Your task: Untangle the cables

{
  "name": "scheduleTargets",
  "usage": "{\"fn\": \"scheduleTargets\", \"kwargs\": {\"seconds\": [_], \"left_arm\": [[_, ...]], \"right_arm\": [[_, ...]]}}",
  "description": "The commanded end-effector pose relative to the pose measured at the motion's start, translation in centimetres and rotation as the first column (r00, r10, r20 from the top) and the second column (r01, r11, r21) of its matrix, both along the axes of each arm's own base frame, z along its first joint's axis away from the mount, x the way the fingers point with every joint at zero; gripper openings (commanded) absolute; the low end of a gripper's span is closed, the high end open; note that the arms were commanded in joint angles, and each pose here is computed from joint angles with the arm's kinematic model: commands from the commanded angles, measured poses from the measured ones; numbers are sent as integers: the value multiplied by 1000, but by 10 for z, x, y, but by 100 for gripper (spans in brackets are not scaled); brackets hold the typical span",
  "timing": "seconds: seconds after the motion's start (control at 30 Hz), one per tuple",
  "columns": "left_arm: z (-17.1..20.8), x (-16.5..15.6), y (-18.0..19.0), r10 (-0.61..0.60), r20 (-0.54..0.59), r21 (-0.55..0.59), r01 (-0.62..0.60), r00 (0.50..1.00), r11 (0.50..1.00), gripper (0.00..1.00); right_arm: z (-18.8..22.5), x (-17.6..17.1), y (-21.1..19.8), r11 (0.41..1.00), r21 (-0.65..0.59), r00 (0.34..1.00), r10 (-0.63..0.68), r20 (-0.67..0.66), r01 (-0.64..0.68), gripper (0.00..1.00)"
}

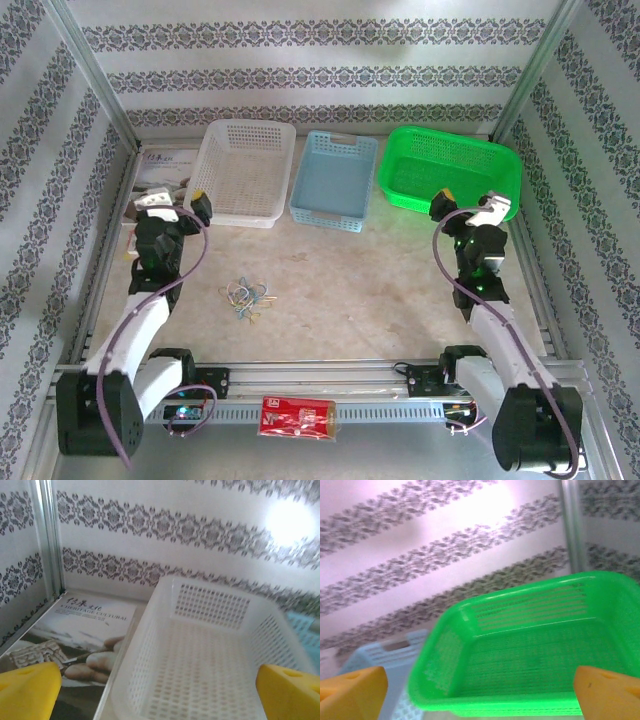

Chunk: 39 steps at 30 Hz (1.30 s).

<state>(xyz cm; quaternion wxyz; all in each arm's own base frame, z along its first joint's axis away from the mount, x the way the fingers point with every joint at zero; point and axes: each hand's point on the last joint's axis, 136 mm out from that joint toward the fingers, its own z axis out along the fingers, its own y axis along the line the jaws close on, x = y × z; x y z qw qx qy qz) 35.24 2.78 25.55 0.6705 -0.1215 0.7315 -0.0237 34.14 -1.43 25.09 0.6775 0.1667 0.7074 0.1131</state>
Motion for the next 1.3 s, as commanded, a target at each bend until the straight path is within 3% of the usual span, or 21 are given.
{"fn": "scheduleTargets", "kwargs": {"seconds": [0.0, 0.23, 0.6, 0.8, 0.9, 1.1, 1.27], "left_arm": [[-15, -23, -12, -31, -136, -192, 4, 990, 981, 100], [-1, -61, -51, -223, -160, -436, 134, 962, 890, 100], [-52, -93, -88, -408, -325, -655, 108, 853, 748, 100], [-77, -106, -95, -439, -391, -672, 74, 809, 737, 100], [-82, -110, -97, -451, -411, -670, 73, 792, 738, 100], [-92, -120, -94, -439, -477, -648, 34, 761, 761, 100], [-96, -118, -91, -411, -464, -668, -5, 785, 744, 100]], "right_arm": [[5, -6, 41, 964, 154, 973, 225, -42, -216, 92], [-31, -40, 146, 832, 179, 798, 554, -239, -524, 84], [-108, -124, 292, 611, 207, 456, 738, -498, -764, 73], [-144, -152, 357, 476, 245, 276, 779, -563, -845, 68], [-150, -155, 385, 417, 233, 220, 787, -577, -879, 65], [-150, -152, 423, 342, 235, 156, 807, -570, -910, 61], [-147, -145, 454, 286, 240, 104, 815, -571, -928, 61]]}}
